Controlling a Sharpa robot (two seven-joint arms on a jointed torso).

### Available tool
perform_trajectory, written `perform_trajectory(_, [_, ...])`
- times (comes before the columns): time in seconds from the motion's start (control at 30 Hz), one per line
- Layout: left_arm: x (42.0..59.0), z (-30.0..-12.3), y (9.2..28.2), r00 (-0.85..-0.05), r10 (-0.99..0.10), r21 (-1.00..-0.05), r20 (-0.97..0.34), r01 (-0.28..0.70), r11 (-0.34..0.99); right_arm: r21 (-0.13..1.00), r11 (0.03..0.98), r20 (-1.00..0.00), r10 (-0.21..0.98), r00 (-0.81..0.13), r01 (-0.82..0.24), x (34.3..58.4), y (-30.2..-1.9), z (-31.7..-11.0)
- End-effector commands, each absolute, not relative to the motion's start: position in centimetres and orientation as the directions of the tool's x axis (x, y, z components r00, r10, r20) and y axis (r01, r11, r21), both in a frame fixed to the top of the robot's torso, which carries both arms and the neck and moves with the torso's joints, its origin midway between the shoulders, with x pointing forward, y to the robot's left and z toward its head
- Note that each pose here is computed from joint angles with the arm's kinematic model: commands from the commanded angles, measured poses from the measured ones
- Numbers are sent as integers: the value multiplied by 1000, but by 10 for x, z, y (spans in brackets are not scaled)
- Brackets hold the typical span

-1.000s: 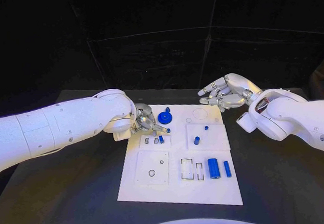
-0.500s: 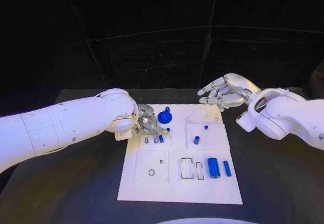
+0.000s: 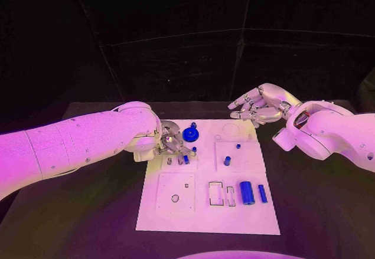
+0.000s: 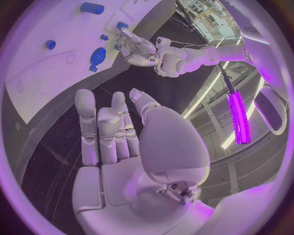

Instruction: Assemble the parts on the task board

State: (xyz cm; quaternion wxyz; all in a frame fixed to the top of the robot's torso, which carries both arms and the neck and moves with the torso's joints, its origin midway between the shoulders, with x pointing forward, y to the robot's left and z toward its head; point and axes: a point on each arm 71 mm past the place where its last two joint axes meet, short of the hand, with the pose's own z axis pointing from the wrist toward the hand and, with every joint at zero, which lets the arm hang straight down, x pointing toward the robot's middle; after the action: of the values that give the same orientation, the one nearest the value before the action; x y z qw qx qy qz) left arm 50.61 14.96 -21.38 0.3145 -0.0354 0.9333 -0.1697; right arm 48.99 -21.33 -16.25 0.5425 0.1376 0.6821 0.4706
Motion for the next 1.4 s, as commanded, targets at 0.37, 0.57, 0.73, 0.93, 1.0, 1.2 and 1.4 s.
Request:
perform_trajectory(0.37, [506, -216, 147, -810, -132, -306, -571, 61, 950, 794, 515, -607, 698, -380, -323, 491, -211, -162])
perform_trajectory(0.57, [506, -217, 145, -811, -129, -304, -571, 63, 951, 794, 516, -608, 697, -380, -322, 491, -211, -162])
perform_trajectory(0.73, [506, -217, 144, -812, -126, -304, -570, 65, 950, 794, 516, -607, 696, -382, -321, 491, -211, -162])
perform_trajectory(0.93, [505, -217, 142, -813, -123, -304, -570, 69, 950, 794, 517, -608, 695, -384, -320, 491, -210, -162])
perform_trajectory(1.0, [505, -217, 141, -813, -122, -304, -570, 70, 950, 794, 517, -608, 695, -384, -320, 491, -210, -162])
perform_trajectory(1.2, [506, -217, 140, -810, -115, -299, -575, 76, 951, 794, 517, -608, 694, -386, -320, 491, -209, -163])
perform_trajectory(1.4, [506, -217, 139, -810, -113, -296, -576, 77, 952, 794, 518, -608, 693, -387, -319, 491, -209, -163])
